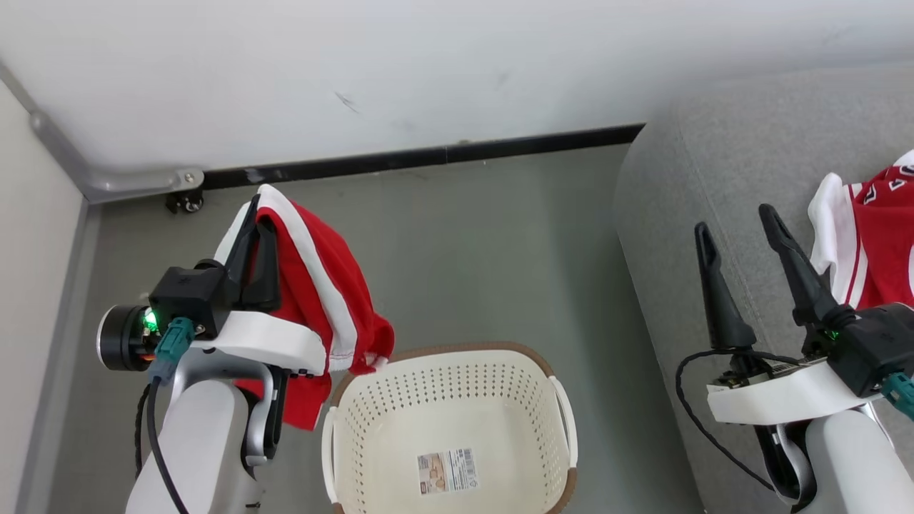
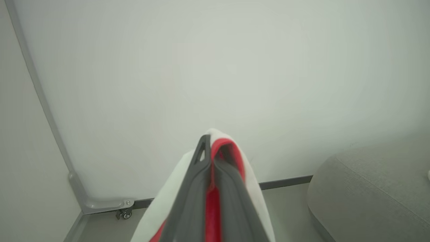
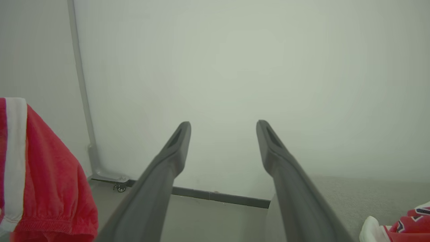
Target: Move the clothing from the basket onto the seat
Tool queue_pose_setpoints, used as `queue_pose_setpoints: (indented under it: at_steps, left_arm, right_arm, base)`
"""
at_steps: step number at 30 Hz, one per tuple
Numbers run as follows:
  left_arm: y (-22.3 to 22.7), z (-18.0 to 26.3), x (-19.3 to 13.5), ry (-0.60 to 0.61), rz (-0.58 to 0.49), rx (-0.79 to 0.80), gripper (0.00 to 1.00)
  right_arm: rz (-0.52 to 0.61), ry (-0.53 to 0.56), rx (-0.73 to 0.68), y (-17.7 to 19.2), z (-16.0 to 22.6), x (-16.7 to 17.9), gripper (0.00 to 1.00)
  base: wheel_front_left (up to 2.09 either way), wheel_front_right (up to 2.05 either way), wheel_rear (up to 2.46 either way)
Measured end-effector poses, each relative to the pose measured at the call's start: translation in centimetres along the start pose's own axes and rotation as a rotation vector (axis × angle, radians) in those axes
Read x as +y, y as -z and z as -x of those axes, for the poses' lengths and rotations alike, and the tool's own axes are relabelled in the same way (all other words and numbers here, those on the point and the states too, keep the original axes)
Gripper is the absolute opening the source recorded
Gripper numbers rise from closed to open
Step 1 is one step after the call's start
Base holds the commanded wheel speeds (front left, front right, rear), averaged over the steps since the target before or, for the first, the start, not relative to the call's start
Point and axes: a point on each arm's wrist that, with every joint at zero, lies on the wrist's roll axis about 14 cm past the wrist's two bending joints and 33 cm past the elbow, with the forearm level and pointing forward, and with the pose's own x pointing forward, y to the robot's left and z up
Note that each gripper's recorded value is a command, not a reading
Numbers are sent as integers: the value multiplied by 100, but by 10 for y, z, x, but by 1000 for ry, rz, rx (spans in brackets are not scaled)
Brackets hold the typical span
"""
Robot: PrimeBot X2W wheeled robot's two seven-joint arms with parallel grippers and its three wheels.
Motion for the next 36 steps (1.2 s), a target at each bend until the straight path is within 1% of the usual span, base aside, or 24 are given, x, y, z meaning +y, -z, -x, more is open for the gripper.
queue_pose_setpoints:
  at_steps: [4,9,17,25,28,36]
  left_arm:
    - [-25,4,1,12,-4,-65,0]
    - [-51,11,-6,45,-6,-127,0]
    - [-76,21,-12,75,-11,-191,0]
    - [-97,30,-31,128,-1,-244,0]
    - [-105,33,-40,158,-4,-267,0]
    - [-142,37,-58,231,0,-371,0]
  right_arm:
    - [13,-40,-17,-10,2,11,100]
    - [27,-102,16,-7,12,29,100]
    - [69,-250,47,-8,21,69,100]
    - [64,-405,106,2,40,116,100]
    - [65,-426,125,5,44,120,100]
    - [122,-414,212,27,48,99,100]
  base:
    - [0,0,0]
    - [0,0,0]
    - [0,0,0]
    - [0,0,0]
    - [0,0,0]
    - [0,0,0]
